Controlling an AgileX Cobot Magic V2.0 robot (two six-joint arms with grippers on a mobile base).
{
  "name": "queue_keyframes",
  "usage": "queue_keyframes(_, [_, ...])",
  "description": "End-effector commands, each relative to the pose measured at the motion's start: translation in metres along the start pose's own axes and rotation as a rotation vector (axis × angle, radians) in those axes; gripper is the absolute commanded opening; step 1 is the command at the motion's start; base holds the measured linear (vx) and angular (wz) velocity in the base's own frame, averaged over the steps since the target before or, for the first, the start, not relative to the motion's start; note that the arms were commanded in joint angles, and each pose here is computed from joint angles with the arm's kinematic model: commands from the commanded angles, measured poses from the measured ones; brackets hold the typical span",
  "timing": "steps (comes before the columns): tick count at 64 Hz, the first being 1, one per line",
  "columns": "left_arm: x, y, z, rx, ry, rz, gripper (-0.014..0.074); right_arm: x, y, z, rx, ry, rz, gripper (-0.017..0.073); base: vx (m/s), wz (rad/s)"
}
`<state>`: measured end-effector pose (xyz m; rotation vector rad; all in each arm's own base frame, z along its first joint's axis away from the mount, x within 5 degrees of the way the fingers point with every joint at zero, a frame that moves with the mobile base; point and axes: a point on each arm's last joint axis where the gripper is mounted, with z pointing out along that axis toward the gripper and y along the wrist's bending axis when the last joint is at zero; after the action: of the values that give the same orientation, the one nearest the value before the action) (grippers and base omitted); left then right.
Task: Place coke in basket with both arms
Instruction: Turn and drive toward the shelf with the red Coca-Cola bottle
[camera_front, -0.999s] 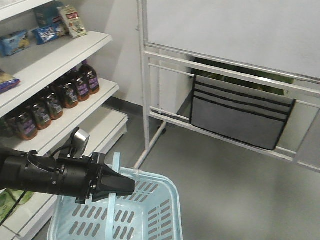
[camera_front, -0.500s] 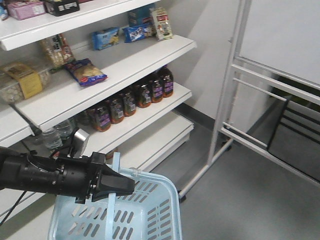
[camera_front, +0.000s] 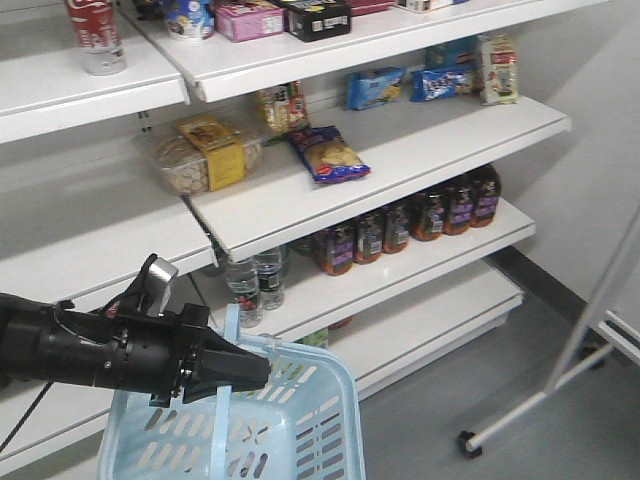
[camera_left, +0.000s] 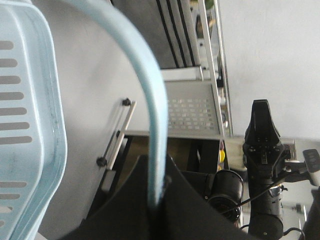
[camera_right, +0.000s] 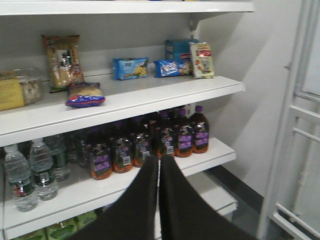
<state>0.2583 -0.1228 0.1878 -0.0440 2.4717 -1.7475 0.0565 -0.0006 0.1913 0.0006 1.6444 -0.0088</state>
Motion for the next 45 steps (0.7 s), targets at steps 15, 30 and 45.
queue_keyframes(15, [0.0003,-0.0248,-0.0051,0.12,-0.009,0.044,-0.0006,-0.0041,0.0002,-0.0009,-0.001,-0.084,-0.014,-0.0009,0.12,0.55])
queue_keyframes(30, [0.0003,-0.0248,-0.0051,0.12,-0.009,0.044,-0.0006,-0.0041,0.0002,-0.0009,-0.001,-0.084,-0.014,-0.0009,0.11,0.51])
queue_keyframes(45, [0.0003,-0.0248,-0.0051,0.12,-0.009,0.044,-0.0006,-0.0041,0.0002,-0.0009,-0.001,-0.084,-0.014,-0.0009,0.1,0.44])
